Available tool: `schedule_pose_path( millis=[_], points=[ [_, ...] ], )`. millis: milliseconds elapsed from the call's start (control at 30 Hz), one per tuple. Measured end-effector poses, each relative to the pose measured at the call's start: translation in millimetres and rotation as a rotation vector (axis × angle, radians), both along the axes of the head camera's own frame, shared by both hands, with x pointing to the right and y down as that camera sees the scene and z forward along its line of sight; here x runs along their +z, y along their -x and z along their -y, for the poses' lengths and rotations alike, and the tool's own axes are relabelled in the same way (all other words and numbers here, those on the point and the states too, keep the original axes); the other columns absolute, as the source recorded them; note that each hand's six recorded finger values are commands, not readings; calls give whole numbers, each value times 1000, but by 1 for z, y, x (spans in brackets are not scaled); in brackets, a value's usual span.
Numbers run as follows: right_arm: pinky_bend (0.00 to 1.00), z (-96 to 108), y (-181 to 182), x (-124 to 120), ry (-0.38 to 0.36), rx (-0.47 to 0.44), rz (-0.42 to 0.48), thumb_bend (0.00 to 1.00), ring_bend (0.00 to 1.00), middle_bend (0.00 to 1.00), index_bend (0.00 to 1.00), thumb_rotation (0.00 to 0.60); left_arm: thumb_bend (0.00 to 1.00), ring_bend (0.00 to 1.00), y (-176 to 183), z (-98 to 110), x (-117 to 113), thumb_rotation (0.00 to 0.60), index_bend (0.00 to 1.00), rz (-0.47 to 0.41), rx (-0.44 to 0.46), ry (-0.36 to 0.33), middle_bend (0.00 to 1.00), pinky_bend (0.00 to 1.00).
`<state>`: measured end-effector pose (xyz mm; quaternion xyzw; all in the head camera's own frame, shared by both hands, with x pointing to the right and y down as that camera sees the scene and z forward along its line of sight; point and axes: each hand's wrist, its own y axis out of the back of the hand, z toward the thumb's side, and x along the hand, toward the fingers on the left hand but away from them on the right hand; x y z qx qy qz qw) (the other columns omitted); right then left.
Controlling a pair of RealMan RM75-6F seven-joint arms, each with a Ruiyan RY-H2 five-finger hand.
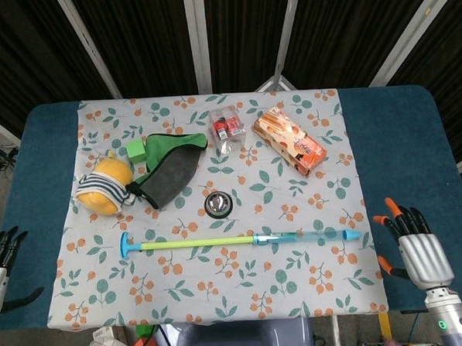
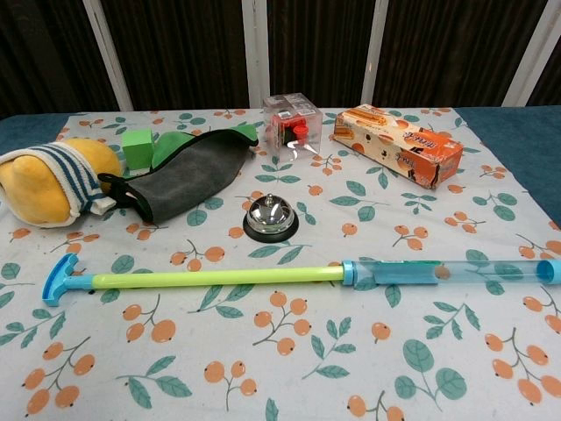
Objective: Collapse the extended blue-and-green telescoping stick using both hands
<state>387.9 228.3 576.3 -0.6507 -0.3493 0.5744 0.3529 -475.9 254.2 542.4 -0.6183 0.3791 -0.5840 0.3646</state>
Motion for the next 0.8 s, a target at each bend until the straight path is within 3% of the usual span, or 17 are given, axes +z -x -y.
schedule_pose_path(
  millis=[333, 800],
  points=[
    [0, 16, 52, 50, 79, -18, -8, 320, 0, 38, 277, 600, 50, 0, 0, 0, 1, 600, 0, 0, 0, 3, 0, 0],
    [0, 17, 54, 97, 144, -20, -108, 319, 0, 39, 278, 600, 50, 0, -2, 0, 3, 600, 0, 11, 8, 7, 0, 0]
  ],
)
